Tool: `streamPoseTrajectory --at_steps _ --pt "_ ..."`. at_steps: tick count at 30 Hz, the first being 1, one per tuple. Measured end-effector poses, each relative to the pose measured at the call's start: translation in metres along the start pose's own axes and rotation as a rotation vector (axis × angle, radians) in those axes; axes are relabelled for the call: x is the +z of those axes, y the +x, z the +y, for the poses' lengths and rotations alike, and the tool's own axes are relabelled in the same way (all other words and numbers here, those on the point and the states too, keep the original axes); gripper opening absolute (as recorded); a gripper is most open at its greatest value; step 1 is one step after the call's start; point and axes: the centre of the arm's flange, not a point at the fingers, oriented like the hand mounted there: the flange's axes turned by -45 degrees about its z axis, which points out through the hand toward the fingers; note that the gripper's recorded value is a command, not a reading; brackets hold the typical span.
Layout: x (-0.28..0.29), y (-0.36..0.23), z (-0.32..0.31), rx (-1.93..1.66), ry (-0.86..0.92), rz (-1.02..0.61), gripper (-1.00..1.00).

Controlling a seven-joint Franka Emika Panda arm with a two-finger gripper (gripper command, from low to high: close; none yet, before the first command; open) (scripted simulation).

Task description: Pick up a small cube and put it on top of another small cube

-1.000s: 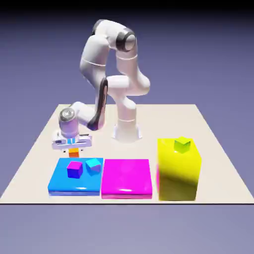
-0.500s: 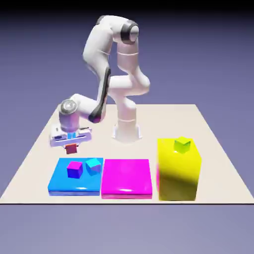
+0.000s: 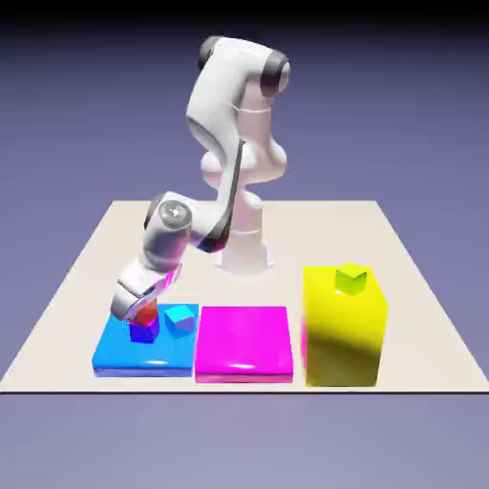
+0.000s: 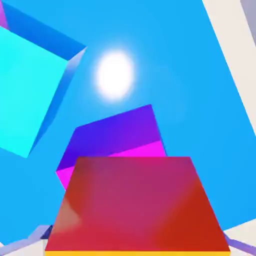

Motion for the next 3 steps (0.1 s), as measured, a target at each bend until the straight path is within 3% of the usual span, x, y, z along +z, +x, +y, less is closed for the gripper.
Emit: streamPoseTrajectory --at_steps 3 --pt "-0.042 -0.005 0.0 0.0 0.0 0.0 1.0"
